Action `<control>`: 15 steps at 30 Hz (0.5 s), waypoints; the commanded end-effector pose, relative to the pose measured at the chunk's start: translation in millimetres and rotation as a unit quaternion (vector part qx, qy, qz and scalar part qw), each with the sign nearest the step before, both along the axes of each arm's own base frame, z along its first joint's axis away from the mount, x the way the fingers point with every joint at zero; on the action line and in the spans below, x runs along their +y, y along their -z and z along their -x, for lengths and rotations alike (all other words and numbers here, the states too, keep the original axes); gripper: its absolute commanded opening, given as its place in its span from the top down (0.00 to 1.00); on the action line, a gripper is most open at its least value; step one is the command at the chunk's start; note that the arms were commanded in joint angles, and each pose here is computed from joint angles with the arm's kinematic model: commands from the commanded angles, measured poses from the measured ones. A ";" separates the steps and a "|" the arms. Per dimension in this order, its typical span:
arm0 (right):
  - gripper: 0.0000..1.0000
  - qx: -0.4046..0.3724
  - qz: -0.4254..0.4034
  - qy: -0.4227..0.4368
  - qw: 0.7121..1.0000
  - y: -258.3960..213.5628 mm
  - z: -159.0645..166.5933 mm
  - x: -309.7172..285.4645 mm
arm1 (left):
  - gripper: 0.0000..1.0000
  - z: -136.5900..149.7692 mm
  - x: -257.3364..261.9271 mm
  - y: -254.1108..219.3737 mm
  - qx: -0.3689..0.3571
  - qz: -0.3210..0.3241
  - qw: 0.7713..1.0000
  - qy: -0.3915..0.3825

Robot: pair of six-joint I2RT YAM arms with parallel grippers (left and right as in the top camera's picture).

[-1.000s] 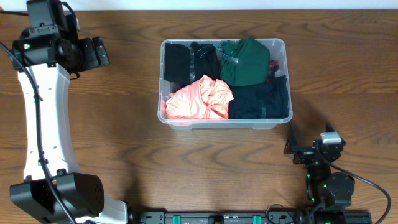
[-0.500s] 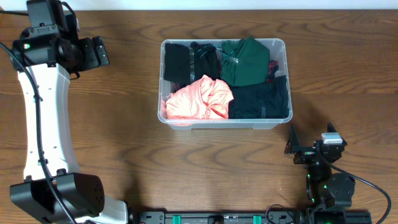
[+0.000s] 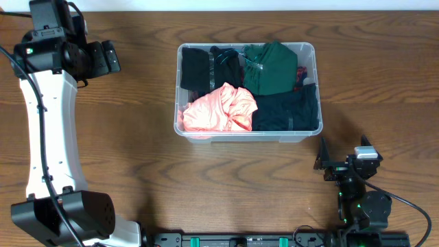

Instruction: Pack container

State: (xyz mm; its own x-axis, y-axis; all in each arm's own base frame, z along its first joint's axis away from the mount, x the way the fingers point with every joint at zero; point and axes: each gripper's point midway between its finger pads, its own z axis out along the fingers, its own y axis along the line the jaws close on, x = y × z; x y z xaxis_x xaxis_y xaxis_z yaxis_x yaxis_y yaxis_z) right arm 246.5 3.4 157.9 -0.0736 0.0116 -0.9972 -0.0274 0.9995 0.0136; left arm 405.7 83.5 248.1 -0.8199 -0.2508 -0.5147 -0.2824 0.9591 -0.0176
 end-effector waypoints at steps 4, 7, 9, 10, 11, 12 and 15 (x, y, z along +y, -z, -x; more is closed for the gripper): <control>0.01 0.003 0.008 0.010 1.000 2.3 0.0 -4.4 | 0.02 0.0 1.7 -6.3 -0.007 -0.002 1.000 -0.003; 0.01 0.003 0.008 0.010 1.000 2.3 0.0 -4.4 | 0.02 8.7 0.2 -14.7 -0.011 -0.004 1.000 -0.003; 0.01 0.003 0.008 0.010 1.000 2.3 0.0 -4.4 | 0.02 18.9 -2.2 -26.3 -0.019 -0.004 1.000 -0.003; 0.01 0.003 0.008 0.010 1.000 2.3 0.0 -4.4 | 0.02 23.1 -5.7 -33.8 -0.028 -0.002 1.000 0.000; 0.01 0.003 0.008 0.010 1.000 2.3 0.0 -4.4 | 0.02 26.2 -10.9 -42.0 -0.040 0.002 0.999 0.006; 0.01 0.003 0.008 0.010 1.000 2.3 0.0 -4.4 | 0.02 27.5 -16.9 -52.6 -0.060 0.007 0.998 0.015; 0.01 0.003 0.008 0.010 1.000 2.3 0.0 -4.4 | 0.02 30.0 -34.4 -86.8 -0.131 0.008 0.991 0.041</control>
